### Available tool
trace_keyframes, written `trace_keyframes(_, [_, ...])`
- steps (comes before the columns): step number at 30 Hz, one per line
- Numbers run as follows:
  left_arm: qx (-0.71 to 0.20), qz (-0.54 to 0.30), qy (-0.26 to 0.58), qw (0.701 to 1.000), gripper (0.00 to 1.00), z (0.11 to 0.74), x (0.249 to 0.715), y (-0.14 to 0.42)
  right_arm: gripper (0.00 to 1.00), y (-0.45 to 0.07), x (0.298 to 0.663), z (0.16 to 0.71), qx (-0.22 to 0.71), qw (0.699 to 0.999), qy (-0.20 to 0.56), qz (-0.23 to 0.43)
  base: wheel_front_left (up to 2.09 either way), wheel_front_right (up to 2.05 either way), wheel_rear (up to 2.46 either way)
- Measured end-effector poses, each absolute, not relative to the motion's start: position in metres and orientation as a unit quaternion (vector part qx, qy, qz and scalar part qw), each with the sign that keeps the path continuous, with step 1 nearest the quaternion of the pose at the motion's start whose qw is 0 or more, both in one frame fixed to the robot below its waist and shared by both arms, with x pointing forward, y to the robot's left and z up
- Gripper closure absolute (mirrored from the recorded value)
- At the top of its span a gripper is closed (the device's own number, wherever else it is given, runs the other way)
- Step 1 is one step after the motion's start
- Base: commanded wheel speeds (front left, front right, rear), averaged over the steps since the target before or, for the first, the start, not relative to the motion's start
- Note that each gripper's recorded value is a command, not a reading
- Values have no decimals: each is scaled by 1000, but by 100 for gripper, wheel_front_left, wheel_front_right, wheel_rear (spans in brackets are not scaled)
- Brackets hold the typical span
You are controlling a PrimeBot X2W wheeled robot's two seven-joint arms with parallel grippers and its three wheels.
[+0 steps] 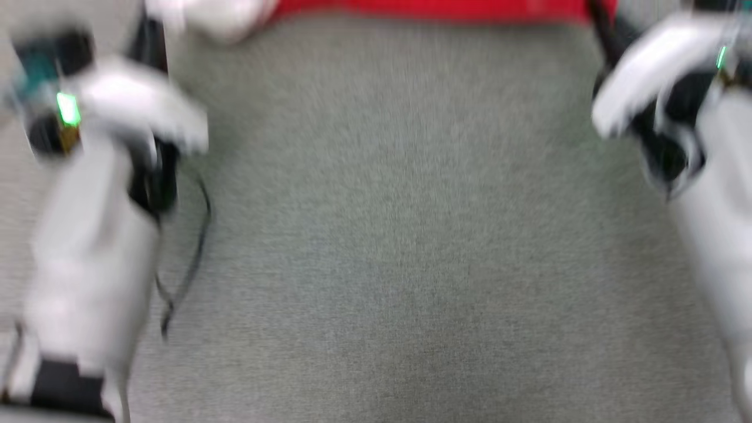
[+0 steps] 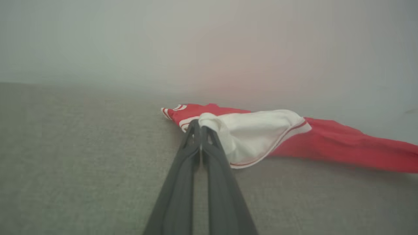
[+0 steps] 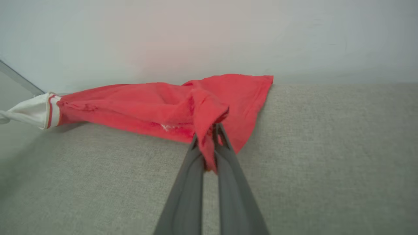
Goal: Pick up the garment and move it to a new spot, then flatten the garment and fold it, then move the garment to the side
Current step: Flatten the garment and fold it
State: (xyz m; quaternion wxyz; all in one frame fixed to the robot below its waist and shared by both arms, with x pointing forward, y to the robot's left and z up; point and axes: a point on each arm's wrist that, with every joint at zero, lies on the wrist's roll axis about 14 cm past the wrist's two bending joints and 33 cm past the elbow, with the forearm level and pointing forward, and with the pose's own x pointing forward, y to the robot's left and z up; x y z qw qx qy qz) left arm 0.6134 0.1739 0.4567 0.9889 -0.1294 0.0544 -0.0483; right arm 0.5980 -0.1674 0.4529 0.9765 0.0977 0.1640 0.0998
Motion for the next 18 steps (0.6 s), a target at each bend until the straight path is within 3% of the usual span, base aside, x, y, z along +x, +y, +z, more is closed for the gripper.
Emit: trace_keyframes(18, [-136, 29, 72, 988, 100, 468, 380, 215, 100, -202, 387, 458, 150, 973, 162, 74, 0, 0, 0])
